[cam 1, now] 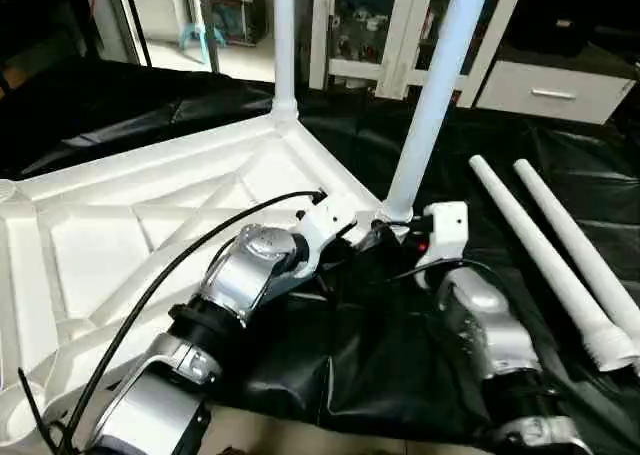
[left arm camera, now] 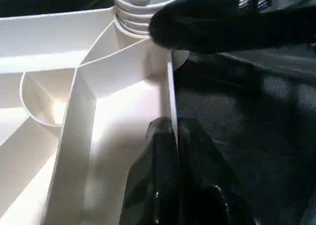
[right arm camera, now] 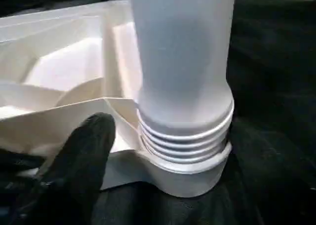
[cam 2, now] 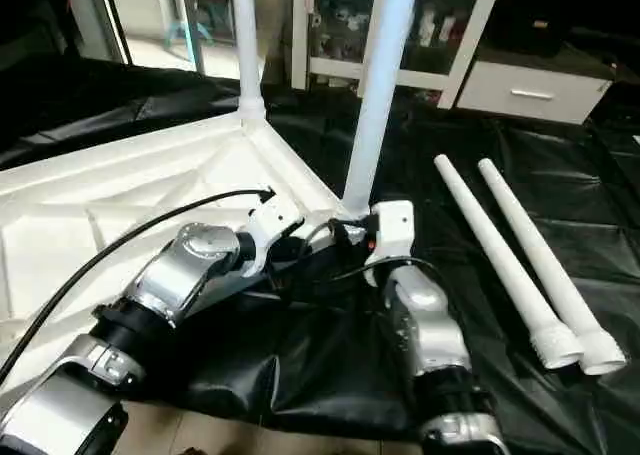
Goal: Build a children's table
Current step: Rotate leg to tighten
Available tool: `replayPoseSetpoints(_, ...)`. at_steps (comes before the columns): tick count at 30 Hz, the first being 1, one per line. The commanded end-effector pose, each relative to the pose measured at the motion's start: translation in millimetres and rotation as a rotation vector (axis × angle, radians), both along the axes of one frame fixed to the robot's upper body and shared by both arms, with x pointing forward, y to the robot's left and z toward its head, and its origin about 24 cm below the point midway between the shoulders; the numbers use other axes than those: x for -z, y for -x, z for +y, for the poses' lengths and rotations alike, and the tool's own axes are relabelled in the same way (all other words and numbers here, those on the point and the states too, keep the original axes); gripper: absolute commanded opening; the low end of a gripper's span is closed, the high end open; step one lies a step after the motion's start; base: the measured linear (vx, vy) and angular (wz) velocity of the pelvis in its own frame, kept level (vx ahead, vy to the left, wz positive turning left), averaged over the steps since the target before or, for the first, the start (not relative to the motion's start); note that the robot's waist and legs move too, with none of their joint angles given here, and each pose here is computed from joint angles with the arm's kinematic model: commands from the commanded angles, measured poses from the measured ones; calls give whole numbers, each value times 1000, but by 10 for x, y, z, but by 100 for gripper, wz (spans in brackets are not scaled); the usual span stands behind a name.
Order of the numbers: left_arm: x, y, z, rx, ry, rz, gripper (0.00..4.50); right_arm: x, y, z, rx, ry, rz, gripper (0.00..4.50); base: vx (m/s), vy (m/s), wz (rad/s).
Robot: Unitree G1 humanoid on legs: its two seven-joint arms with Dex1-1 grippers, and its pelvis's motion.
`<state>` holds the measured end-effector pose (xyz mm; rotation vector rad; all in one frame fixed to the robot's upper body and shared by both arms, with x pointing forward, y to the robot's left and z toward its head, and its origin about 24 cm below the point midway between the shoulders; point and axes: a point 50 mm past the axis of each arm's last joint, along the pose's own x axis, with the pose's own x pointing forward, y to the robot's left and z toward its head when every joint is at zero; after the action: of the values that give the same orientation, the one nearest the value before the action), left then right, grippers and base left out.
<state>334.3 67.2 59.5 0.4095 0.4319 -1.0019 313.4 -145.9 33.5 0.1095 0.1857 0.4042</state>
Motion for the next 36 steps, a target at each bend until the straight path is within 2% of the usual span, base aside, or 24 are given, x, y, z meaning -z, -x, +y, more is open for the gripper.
replayPoseSetpoints(1, -30, 82, 57, 91, 22, -13, 0, -103, 85, -154, -92, 13, -31, 432, 0, 0, 0)
replayPoseSetpoints(3, -27, 94, 65, 102, 23, -12, 0, -108, 98, -176, -101, 17, -31, 441, 0, 0, 0)
replayPoseSetpoints(4, -13, 159, 104, 160, 30, 9, 0, -142, 147, -260, -172, 13, -26, 447, 0, 0, 0)
replayPoseSetpoints(7, -8, 236, 143, 238, 34, 21, 0, -201, 199, -380, -268, 24, -19, 447, 0, 0, 0)
replayPoseSetpoints(10, -17, 347, 180, 342, 54, 61, 0, -235, 236, -492, -339, 78, -2, 447, 0, 0, 0)
replayPoseSetpoints(14, -57, 460, 189, 456, 83, 96, 0, -271, 399, -527, -581, 77, 48, 447, 0, 0, 0)
replayPoseSetpoints(19, -66, 460, 188, 469, 82, 98, 0, -221, 476, -527, -703, 106, 119, 447, 0, 0, 0)
replayPoseSetpoints(25, -90, 482, 192, 492, 86, 108, 0, -228, 459, -507, -784, 123, 124, 447, 0, 0, 0)
replayPoseSetpoints(30, -87, 488, 199, 496, 83, 111, 0, -214, 402, -515, -779, 138, 128, 447, 0, 0, 0)
replayPoseSetpoints(36, -87, 482, 196, 497, 81, 112, 0, -210, 376, -502, -789, 137, 126, 394, 0, 0, 0)
